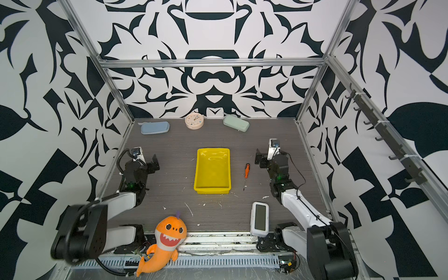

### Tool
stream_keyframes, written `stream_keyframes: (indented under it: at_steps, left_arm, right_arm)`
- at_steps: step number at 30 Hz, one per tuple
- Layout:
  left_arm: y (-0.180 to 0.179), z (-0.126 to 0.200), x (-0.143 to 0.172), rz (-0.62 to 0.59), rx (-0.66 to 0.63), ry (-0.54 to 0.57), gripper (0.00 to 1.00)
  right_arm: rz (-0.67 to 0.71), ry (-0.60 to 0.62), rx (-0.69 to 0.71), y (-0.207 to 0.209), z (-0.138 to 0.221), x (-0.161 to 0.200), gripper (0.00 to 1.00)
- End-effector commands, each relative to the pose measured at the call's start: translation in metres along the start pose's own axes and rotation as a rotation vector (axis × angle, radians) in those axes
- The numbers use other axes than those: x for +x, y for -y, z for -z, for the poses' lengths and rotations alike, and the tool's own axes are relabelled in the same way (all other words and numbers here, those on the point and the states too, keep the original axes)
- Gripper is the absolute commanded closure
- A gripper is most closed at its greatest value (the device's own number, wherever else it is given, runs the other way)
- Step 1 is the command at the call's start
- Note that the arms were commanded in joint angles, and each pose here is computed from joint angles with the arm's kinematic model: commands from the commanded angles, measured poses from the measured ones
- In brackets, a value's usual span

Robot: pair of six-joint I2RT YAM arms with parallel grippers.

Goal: Put the screwdriver in the bin
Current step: Pick up the screwdriver from the middle-right of the table.

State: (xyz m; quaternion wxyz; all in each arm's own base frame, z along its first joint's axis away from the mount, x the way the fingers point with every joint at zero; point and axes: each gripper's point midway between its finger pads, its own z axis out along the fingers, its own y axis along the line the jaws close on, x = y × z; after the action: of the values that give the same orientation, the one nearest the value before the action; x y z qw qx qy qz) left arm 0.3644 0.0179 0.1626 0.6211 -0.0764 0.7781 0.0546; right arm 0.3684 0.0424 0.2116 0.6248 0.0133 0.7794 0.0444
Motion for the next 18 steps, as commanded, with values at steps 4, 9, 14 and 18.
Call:
stream_keyframes:
  at_steps: [4, 9, 14, 18]
  left_arm:
    - [0.016, 0.052, -0.059, 0.154, 0.075, -0.114, 0.00]
    - [0.008, 0.097, -0.013, 0.418, 0.033, -0.340, 0.00]
    - [0.020, 0.106, 0.028, 0.453, 0.123, -0.375, 0.00]
    - [-0.011, 0.110, 0.033, 0.492, -0.069, -0.390, 0.00]
  right_arm:
    - [-0.215, -0.311, 0.103, 0.007, -0.010, 0.064, 0.00]
    - [-0.529, -0.529, 0.190, 0.013, -0.014, 0.114, 0.01]
    - [-0.543, -0.529, 0.261, 0.026, -0.008, 0.121, 0.01]
    - [-0.628, -0.500, 0.557, 0.068, 0.026, 0.128, 0.00]
